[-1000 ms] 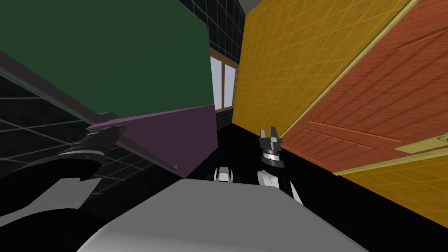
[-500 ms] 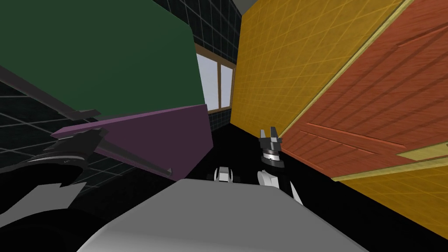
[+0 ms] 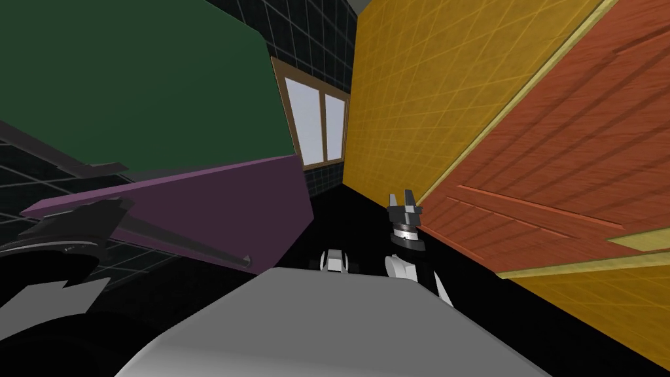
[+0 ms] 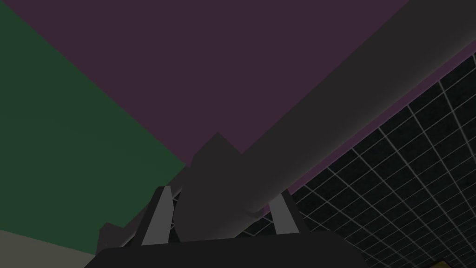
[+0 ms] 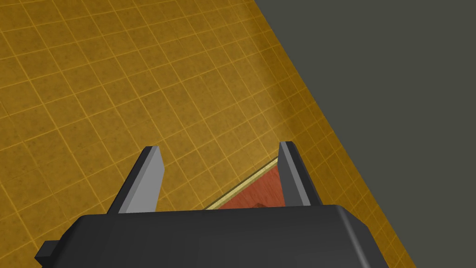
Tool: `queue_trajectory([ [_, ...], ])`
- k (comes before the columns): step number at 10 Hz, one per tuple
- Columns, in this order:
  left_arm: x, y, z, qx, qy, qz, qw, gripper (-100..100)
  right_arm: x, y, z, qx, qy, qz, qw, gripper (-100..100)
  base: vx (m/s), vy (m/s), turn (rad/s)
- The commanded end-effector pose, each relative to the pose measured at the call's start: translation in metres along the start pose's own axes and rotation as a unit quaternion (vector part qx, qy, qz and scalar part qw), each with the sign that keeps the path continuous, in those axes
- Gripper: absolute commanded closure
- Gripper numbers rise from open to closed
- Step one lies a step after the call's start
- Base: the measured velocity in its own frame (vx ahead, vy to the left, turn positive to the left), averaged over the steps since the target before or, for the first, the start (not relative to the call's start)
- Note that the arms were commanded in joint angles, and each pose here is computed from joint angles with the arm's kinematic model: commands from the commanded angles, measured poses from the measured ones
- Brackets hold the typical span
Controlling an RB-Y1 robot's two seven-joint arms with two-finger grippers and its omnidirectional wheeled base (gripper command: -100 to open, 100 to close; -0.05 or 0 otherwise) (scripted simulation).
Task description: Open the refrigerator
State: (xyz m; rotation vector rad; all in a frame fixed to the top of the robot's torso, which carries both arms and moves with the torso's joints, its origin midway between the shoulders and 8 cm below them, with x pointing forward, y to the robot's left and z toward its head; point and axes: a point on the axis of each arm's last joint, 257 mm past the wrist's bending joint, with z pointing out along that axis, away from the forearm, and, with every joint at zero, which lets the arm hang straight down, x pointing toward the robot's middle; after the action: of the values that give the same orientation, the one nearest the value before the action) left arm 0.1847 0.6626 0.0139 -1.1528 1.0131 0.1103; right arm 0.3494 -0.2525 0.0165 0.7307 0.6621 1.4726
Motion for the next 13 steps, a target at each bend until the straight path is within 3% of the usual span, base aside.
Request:
queue_trajectory([
  [1, -0.021, 0.022, 0.001, -0.027, -0.025, 0.002, 0.9993, 100, 0.000, 0.000, 0.000, 0.000, 0.000, 0.000, 1.0000, 0, 0.151, -0.283, 0.056],
  [2, -0.021, 0.022, 0.001, -0.027, -0.025, 0.002, 0.9993, 100, 0.000, 0.000, 0.000, 0.000, 0.000, 0.000, 1.0000, 0, 0.114, -0.238, 0.059],
  [4, -0.043, 0.045, -0.001, -0.053, -0.051, 0.003, 0.9973, 100, 0.000, 0.000, 0.000, 0.000, 0.000, 0.000, 1.0000, 0, 0.085, -0.258, 0.019],
  [5, -0.043, 0.045, -0.001, -0.053, -0.051, 0.003, 0.9973, 100, 0.000, 0.000, 0.000, 0.000, 0.000, 0.000, 1.0000, 0, 0.071, -0.290, 0.036],
  [8, -0.076, 0.078, -0.007, -0.093, -0.090, 0.004, 0.9916, 100, 0.000, 0.000, 0.000, 0.000, 0.000, 0.000, 1.0000, 0, 0.104, -0.307, 0.023],
  [9, -0.076, 0.078, -0.007, -0.093, -0.090, 0.004, 0.9916, 100, 0.000, 0.000, 0.000, 0.000, 0.000, 0.000, 1.0000, 0, 0.106, -0.260, 0.041],
  [11, -0.098, 0.100, -0.014, -0.119, -0.116, 0.005, 0.9861, 100, 0.000, 0.000, 0.000, 0.000, 0.000, 0.000, 1.0000, 0, 0.078, -0.271, 0.003],
  [12, -0.098, 0.100, -0.014, -0.119, -0.116, 0.005, 0.9861, 100, 0.000, 0.000, 0.000, 0.000, 0.000, 0.000, 1.0000, 0, 0.090, -0.239, 0.033],
  [13, -0.110, 0.111, -0.019, -0.132, -0.129, 0.005, 0.9828, 100, 0.000, 0.000, 0.000, 0.000, 0.000, 0.000, 1.0000, 0, 0.094, -0.217, 0.015],
])
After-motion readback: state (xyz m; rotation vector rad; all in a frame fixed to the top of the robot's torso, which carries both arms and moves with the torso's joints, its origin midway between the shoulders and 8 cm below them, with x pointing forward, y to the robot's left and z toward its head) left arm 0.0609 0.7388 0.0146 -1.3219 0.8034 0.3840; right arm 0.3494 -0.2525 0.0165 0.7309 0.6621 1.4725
